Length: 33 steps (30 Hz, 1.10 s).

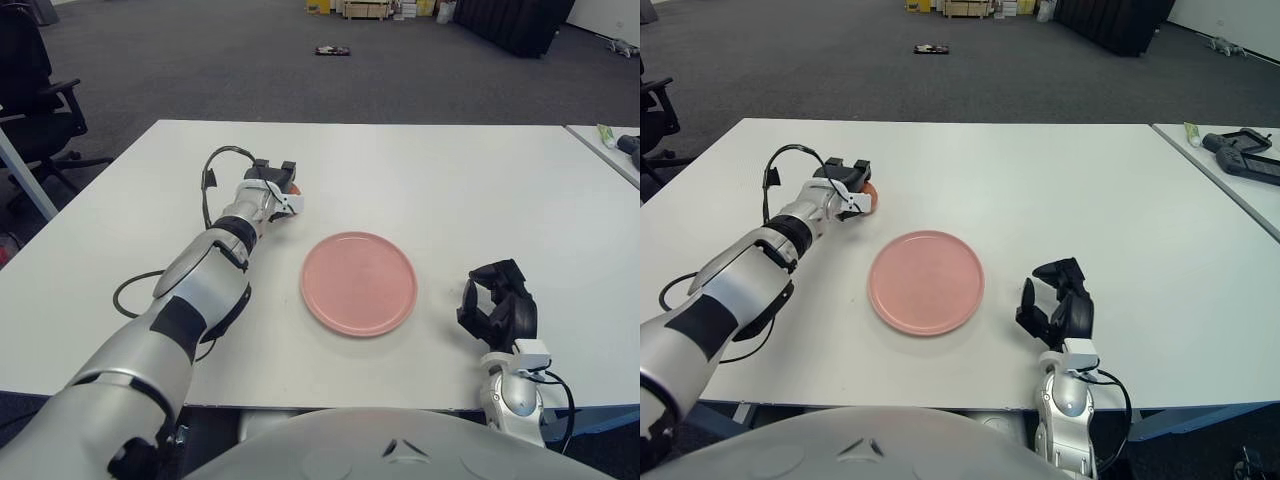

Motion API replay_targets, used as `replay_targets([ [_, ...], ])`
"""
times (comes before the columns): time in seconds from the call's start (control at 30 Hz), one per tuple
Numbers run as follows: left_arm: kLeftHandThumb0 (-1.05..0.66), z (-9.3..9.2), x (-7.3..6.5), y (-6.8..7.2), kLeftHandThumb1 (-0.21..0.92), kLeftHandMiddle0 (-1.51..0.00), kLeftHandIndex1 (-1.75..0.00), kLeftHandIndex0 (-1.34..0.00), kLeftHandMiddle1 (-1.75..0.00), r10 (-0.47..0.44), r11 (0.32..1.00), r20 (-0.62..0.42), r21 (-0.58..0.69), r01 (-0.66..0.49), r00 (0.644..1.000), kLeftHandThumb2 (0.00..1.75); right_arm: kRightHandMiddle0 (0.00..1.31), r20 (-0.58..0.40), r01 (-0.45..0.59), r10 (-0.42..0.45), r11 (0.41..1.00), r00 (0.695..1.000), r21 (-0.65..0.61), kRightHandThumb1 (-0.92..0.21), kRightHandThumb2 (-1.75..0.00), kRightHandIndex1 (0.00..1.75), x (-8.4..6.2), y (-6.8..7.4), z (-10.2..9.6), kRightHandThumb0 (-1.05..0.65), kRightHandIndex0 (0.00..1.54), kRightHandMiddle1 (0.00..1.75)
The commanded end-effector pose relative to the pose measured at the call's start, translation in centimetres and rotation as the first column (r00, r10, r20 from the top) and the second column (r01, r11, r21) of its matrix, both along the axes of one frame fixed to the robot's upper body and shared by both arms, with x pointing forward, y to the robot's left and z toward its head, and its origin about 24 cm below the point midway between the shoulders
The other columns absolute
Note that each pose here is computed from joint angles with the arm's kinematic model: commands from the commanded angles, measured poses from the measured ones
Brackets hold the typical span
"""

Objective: Put the apple into the plate.

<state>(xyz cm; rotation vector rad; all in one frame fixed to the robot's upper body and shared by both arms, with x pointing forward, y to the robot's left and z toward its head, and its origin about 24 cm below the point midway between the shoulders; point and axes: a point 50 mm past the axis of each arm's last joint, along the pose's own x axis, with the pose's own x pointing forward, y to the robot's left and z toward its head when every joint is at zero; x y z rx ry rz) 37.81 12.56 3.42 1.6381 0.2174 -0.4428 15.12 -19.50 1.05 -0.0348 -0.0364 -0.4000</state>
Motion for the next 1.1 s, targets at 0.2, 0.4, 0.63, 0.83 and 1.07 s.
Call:
replay_targets([
  [0.2,-0.45,-2.5,-1.5,1.2,0.39,-0.17,-1.75,-0.54,-1.51,0.038,0.997,-0.157,0.07,-0.027,0.987,1.22,0.41,0.026,-0.002,0.001,1.0,1.0,0.018,-0.57,-1.0,1.51,0.6,0.0,0.3,-0.4,0.59,1.75],
  [0.4,-0.46,-2.6,-1.5,1.4,0.36,-0.17,-1.75,-0.56,-1.6,0.044,0.997,-0.173,0.065,-0.033,0.984,1.25,0.41,0.028,0.003,-0.004,1.0,1.0,0.016,-0.57,-1.0,1.52,0.7,0.0,0.2,-0.4,0.59,1.75],
  [0.63,-0.19,-2.7,-1.6,1.7,0.35,-0.33,-1.75,-0.59,-1.62,0.055,0.998,-0.179,0.04,-0.048,0.982,1.25,0.4,0.026,0.004,-0.004,1.0,1.0,0.021,-0.59,-0.98,1.5,0.8,0.0,0.2,-0.4,0.58,1.75],
  [0.83,-0.02,-2.8,-1.7,2.1,0.37,-0.4,-1.75,-0.59,-1.61,0.067,0.998,-0.181,0.015,-0.065,0.981,1.23,0.4,0.038,-0.004,0.003,1.0,0.999,0.026,-0.59,-0.98,1.49,1.1,0.0,0.2,-0.4,0.58,1.75],
  [1.07,0.0,-2.9,-1.8,2.8,0.28,-0.55,-1.75,-0.6,-1.55,0.075,0.997,-0.16,-0.009,-0.077,0.984,1.3,0.4,0.049,-0.015,0.014,1.0,0.999,0.027,-0.59,-0.98,1.46,1.4,0.1,0.2,-0.4,0.59,1.75],
])
